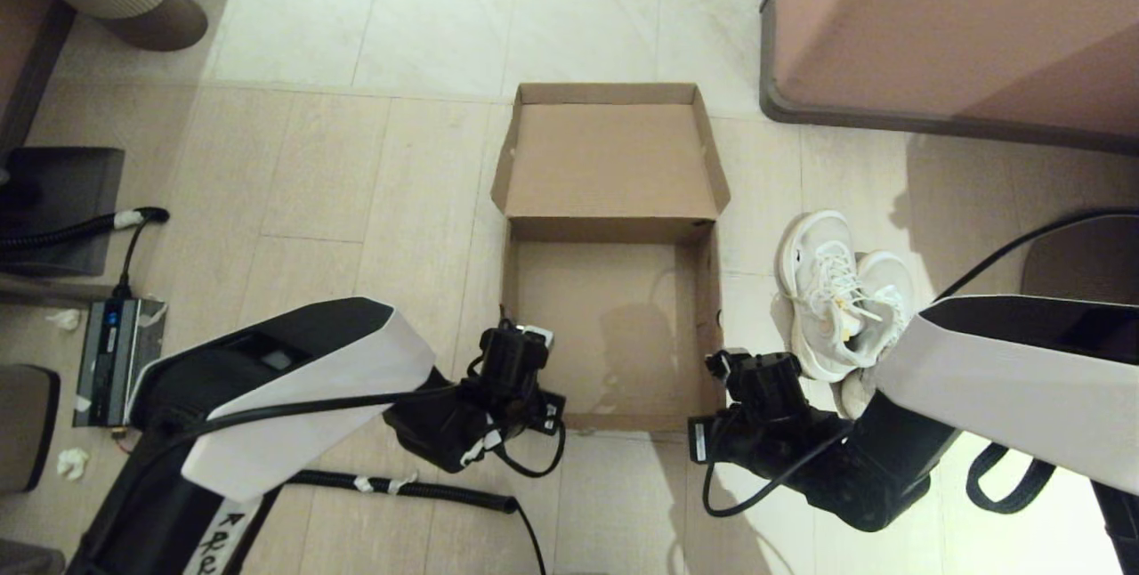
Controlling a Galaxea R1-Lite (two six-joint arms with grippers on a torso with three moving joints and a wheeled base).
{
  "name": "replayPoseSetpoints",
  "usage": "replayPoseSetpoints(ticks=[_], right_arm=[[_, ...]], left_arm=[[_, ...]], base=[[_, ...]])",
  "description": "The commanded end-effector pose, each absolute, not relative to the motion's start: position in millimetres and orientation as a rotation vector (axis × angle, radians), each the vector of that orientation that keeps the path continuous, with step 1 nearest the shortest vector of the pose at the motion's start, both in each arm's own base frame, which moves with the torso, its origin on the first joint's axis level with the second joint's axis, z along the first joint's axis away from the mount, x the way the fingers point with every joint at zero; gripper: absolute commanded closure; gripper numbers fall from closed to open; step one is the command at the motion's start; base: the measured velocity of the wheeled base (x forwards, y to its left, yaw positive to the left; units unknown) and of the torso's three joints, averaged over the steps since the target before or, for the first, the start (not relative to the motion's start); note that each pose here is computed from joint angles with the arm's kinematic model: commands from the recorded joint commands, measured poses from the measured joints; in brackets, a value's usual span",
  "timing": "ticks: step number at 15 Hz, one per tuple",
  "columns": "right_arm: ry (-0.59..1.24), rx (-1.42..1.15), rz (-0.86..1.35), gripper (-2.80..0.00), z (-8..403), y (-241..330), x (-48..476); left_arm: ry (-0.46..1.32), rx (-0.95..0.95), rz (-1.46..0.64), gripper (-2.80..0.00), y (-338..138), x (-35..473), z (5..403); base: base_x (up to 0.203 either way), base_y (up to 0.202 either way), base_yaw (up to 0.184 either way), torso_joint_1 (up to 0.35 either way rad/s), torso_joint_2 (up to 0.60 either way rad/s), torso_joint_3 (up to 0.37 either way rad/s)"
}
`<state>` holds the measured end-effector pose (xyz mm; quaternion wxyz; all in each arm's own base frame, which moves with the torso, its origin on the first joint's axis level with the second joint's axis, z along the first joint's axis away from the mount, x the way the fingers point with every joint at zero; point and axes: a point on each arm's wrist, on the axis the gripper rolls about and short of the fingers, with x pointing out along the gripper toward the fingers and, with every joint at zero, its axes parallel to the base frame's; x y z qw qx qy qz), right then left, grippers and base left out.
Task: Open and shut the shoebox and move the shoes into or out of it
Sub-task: Open the shoe box
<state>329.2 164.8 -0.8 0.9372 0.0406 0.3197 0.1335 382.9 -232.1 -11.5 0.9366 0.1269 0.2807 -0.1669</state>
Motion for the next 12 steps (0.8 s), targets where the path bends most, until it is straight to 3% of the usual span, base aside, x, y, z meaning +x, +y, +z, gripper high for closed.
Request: replayPoseSetpoints(ticks=[1, 5, 12], right_arm=[[0.623, 0.088, 0.279, 0.00, 3, 165, 323], [0.643, 0.077, 0.256, 0.00, -8, 163, 320], [0.681, 0.061, 0.247, 0.00, -19, 155, 304]], left_arm=[[0.565, 0.259, -0.345, 0.00, -233, 379, -9], [0.543, 0.255, -0.367, 0.00, -237, 367, -1], [0.642, 0.309, -0.348, 0.00, -228, 344, -27]], base=[[0.000, 0.000, 0.000, 0.000, 0.00, 0.000], [0.000, 0.000, 0.000, 0.000, 0.00, 0.000], [0.000, 0.000, 0.000, 0.000, 0.00, 0.000]])
